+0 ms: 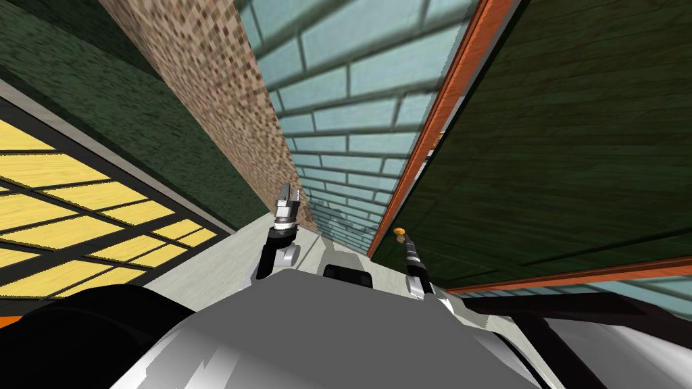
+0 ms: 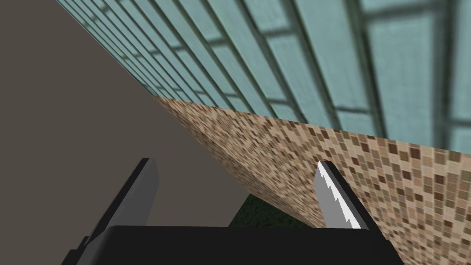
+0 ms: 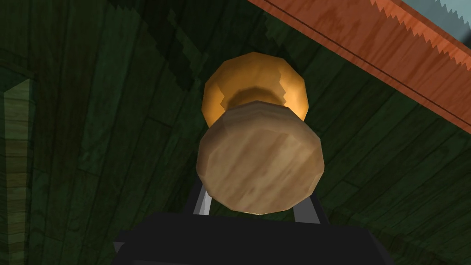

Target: Pull the door open

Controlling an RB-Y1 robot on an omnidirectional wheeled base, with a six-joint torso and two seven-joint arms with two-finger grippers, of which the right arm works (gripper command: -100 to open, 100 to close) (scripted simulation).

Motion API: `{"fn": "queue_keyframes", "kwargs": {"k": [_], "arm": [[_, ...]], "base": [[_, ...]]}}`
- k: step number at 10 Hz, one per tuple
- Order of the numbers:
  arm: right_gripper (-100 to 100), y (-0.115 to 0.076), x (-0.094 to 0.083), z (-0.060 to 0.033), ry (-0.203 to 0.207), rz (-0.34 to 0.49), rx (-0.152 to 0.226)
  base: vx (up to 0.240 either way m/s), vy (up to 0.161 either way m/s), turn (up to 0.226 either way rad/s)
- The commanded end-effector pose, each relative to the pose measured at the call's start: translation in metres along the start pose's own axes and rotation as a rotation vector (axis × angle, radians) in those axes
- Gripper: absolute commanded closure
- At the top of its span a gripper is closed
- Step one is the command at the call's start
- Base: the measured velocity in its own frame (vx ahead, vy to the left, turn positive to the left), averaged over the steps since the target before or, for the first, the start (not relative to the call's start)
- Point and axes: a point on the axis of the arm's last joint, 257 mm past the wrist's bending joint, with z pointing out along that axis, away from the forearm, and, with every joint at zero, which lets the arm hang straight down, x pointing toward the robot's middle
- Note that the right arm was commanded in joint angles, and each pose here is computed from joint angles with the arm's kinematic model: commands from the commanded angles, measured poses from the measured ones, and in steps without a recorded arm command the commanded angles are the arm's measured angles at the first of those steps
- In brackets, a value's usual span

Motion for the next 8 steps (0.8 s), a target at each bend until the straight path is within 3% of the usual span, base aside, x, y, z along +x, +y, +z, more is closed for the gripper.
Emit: {"fn": "queue_keyframes", "kwargs": {"k": [1, 3, 8], "arm": [[100, -0.001, 0.0131, -0.0051, 0.016, 0.019, 0.01], [100, 0.0021, 0.013, -0.0033, 0.015, 0.021, 0.002], [100, 0.0014, 0.0113, -0.003, 0.003, 0.153, 0.007]], "base": [[-0.013, -0.003, 0.004], [-0.003, -0.001, -0.004], [-0.026, -0.014, 0.042]]}}
